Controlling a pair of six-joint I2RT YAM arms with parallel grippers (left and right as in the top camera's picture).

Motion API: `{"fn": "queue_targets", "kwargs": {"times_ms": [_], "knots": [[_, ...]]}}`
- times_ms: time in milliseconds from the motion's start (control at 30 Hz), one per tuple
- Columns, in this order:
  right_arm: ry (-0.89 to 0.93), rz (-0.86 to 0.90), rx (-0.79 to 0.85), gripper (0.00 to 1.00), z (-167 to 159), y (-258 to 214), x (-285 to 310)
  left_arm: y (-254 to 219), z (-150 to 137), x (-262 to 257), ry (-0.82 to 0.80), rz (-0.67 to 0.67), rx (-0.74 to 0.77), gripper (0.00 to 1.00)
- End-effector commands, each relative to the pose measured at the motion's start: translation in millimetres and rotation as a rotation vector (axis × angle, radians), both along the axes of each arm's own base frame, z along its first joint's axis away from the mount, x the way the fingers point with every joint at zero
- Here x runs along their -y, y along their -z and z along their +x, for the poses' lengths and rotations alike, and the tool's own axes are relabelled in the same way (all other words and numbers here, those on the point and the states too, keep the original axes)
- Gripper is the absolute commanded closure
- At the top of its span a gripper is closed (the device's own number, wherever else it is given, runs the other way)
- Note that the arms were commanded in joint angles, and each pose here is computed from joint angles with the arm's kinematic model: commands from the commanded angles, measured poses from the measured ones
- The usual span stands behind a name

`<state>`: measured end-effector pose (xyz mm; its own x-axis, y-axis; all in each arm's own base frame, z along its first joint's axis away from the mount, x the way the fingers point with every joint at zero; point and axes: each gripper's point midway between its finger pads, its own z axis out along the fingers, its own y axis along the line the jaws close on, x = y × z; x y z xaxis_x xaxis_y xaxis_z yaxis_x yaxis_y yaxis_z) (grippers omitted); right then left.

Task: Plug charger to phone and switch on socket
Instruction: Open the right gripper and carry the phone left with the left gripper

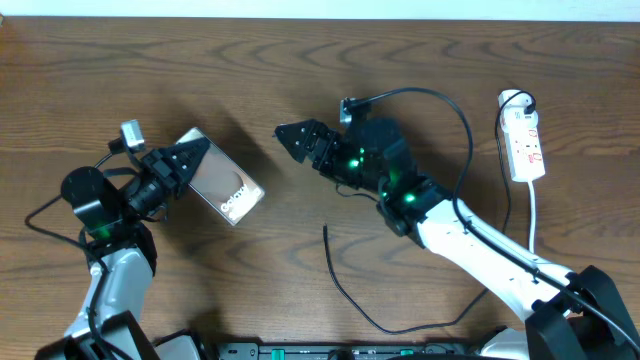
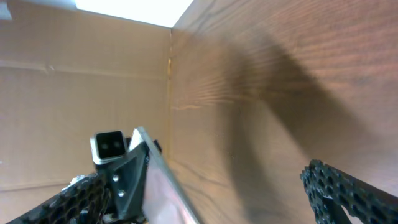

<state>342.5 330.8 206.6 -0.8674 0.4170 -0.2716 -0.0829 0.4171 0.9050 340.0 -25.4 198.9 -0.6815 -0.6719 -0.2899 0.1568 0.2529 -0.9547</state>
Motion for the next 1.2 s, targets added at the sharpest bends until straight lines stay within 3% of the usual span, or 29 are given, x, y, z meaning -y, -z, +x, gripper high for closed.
{"fn": "queue_targets", "kwargs": {"times_ms": [0,133,567,967,1167], "knots": [[-0.112,-0.041,0.140,0.01,5.5,-19.9,5.4,-24.2,-8.0,13.0,0.196,0.072,0.160,0.93],[-0.181,-0.125,0.132,0.01,8.9,-21.5,21.9,-31.9,-6.3,15.8,0.340,0.077,0.215,0.93],[-0.288,-0.347,0.102,0.01,-5.8,-31.7,45.0,2.0,19.0,4.7,0.338,0.031,0.143,0.93],[-0.448,-0.584,-0.140,0.01,-41.5,60.9,64.1,-2.8,19.6,4.4,0.339,0.065,0.194,0.93],[-0.490,-0.688,-0.314,0.12,-58.4,117.8,62.3,-2.7,19.5,4.5,0.339,0.065,0.193,0.93]]}}
